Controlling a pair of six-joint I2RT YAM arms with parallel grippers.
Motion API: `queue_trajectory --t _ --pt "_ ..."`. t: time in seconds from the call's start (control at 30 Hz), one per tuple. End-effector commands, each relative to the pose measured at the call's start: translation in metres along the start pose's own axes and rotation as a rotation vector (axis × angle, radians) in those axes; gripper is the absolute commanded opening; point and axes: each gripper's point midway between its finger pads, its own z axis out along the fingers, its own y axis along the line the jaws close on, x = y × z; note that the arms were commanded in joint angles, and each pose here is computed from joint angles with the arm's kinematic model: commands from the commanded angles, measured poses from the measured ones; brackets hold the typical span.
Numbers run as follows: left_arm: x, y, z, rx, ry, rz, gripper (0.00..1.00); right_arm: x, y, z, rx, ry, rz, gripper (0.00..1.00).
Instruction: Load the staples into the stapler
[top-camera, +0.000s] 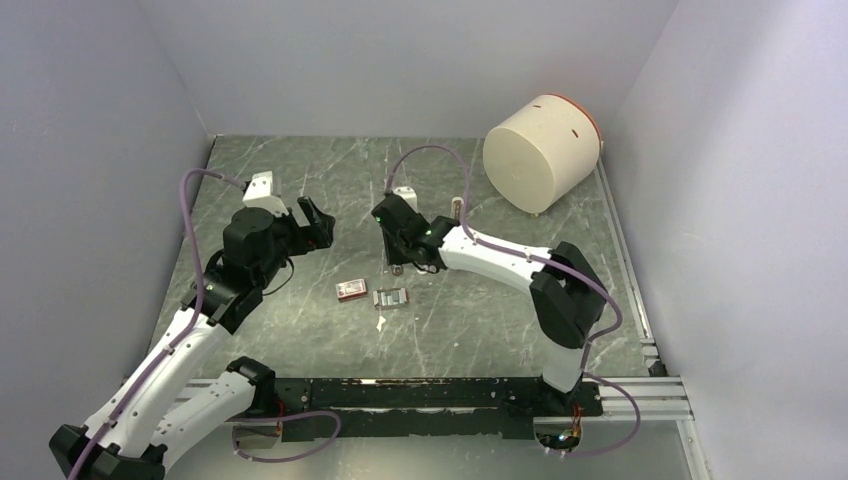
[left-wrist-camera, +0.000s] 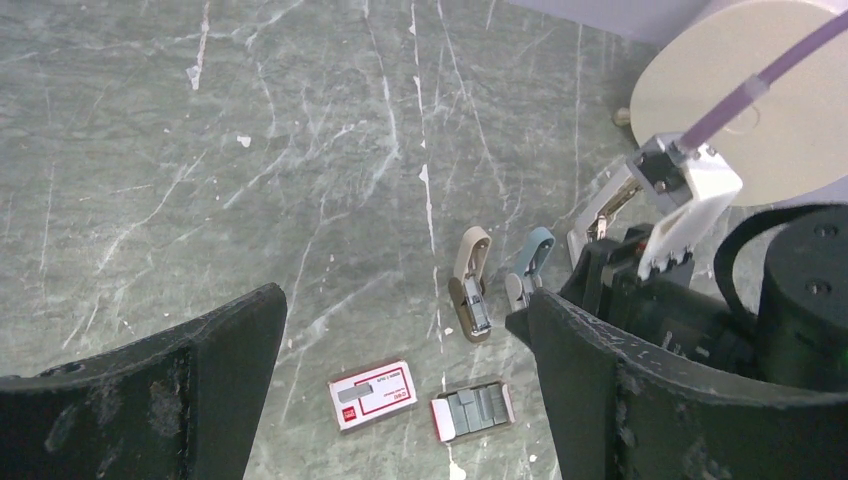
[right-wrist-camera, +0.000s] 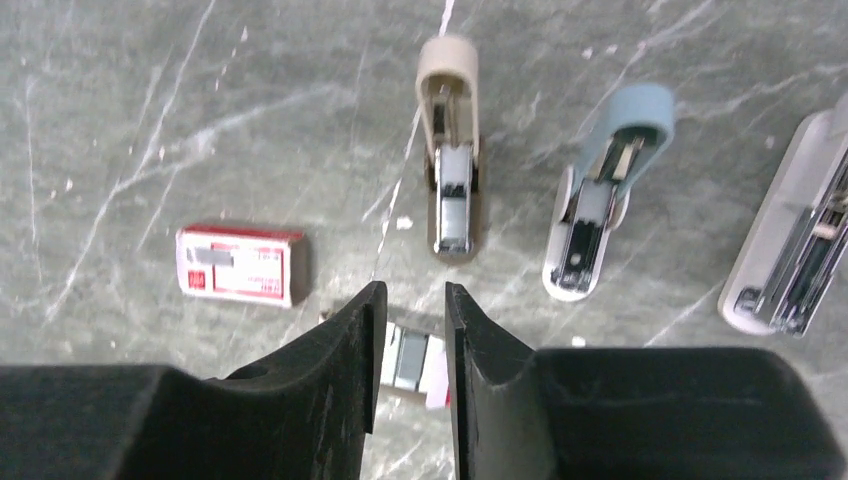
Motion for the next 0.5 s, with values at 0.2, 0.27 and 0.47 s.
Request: queue_trajectory --t 0.2,0.27,0.47 --pt "-0.005 -0.004 -0.005 0.03 -0.023 -0.015 0.95 0.067 0.021 -0.015 -0.01 0.137 -0.035 0.37" --pt "-0.004 -0.004 -0.005 0.031 -0.02 -0.014 0.95 0.072 0.024 -0.012 -0.005 0.147 -0.039 0.36" --pt "-0.003 -0.003 -0.005 0.027 -0.018 -0.015 0.95 0.073 0.018 -0.001 0.055 0.138 -0.05 0.33"
